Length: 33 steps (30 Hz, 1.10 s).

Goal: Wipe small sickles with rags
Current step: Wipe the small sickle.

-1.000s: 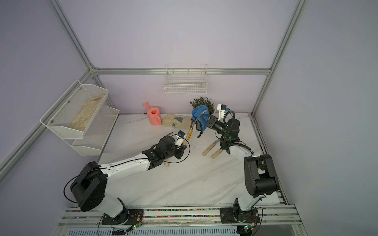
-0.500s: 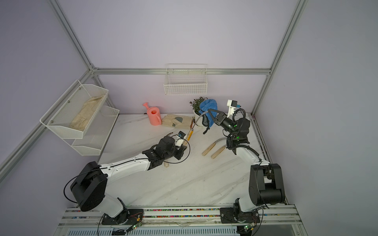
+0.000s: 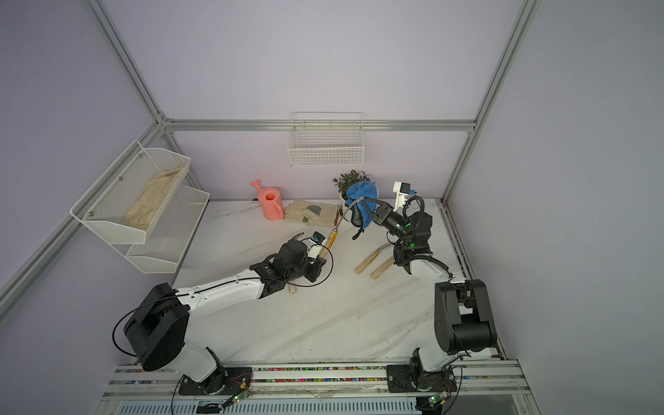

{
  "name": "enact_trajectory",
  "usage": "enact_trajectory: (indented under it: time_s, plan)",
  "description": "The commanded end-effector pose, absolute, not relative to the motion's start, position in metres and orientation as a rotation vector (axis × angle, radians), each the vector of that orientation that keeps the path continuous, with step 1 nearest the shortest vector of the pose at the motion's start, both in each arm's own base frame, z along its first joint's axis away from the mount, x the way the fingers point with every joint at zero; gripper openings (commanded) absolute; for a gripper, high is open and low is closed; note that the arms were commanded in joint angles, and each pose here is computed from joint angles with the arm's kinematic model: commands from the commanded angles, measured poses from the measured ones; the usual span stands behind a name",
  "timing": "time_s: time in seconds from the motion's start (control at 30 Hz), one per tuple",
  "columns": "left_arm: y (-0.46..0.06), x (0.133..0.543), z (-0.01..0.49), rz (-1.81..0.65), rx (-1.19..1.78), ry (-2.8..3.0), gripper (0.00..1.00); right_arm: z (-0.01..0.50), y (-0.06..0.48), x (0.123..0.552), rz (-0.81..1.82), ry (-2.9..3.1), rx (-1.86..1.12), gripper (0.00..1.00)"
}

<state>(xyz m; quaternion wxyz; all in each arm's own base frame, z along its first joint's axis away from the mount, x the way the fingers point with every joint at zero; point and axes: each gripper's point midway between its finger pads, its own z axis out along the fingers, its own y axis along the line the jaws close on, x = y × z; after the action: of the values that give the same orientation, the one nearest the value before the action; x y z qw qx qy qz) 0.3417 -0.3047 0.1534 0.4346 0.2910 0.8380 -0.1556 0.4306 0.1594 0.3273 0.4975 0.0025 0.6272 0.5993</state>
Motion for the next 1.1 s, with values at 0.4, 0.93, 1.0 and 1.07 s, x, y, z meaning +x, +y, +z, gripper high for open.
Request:
enact_trajectory:
  time_s: [0.4,0.93,1.0,1.07]
  plan:
    - [-0.315,0.349,0.171,-0.418,0.712,2.02,0.0,0.253,0.209,0.42,1.28,1.761,0.058,0.0]
    - [-0.317,0.343,0.176,-0.47,0.714,1.975,0.0,0.235,0.226,0.414,1.358,1.796,-0.04,0.0]
    - [-0.318,0.34,0.178,-0.479,0.732,1.964,0.0,0.238,0.223,0.414,1.342,1.782,-0.039,0.0]
    - [-0.318,0.34,0.177,-0.479,0.738,1.967,0.0,0.239,0.222,0.413,1.337,1.759,-0.032,0.0]
